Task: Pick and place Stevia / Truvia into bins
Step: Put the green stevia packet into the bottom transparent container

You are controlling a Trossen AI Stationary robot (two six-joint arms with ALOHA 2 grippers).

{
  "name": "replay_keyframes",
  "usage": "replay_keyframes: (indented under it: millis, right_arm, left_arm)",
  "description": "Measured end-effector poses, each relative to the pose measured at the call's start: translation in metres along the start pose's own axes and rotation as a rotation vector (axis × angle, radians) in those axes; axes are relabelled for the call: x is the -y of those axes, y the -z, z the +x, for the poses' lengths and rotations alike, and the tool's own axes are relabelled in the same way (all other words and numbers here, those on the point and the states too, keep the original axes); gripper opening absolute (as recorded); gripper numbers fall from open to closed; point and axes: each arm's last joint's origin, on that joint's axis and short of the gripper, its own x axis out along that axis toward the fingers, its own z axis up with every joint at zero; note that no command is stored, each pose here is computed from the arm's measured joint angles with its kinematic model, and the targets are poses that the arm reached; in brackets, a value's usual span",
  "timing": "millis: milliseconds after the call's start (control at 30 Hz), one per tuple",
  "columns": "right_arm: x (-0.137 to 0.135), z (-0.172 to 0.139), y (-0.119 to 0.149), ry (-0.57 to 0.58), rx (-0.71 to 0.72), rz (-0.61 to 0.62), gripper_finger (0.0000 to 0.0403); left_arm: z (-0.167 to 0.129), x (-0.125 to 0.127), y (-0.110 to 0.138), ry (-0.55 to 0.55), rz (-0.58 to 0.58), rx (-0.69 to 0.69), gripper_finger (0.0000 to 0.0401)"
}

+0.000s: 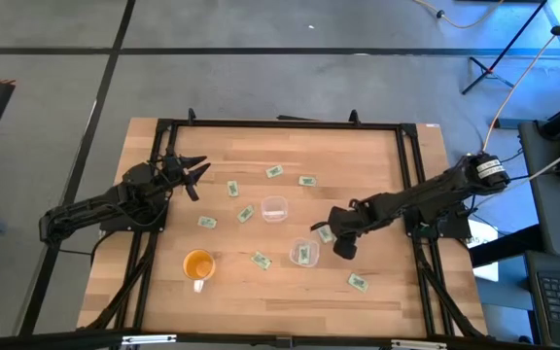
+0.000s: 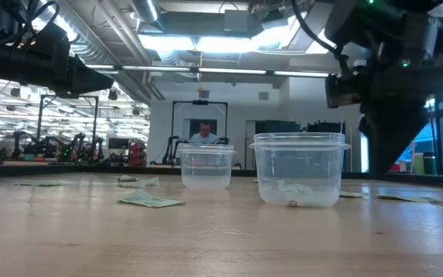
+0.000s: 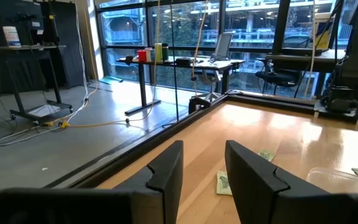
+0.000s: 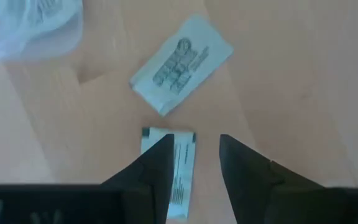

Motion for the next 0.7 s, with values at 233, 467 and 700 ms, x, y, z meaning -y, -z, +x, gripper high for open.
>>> replay_keyframes:
  millis: [233, 467, 700]
  right_arm:
    - [0.004, 0.008, 0.005, -0.032, 0.013, -0.036, 0.0131]
    - [0.005, 0.010, 0.006, -0.046, 0.025, -0.016, 0.0131]
    - [0.004, 0.022, 0.007, -0.029, -0.014, -0.018, 0.0131]
  left_arm:
    - [0.000, 0.000, 0.000, 0.000, 0.000, 0.000, 0.0114]
    - [0.000, 0.000, 0.000, -0.001, 0.000, 0.000, 0.0114]
    - [0.000, 0.000, 0.000, 0.000, 0.000, 0.000, 0.0114]
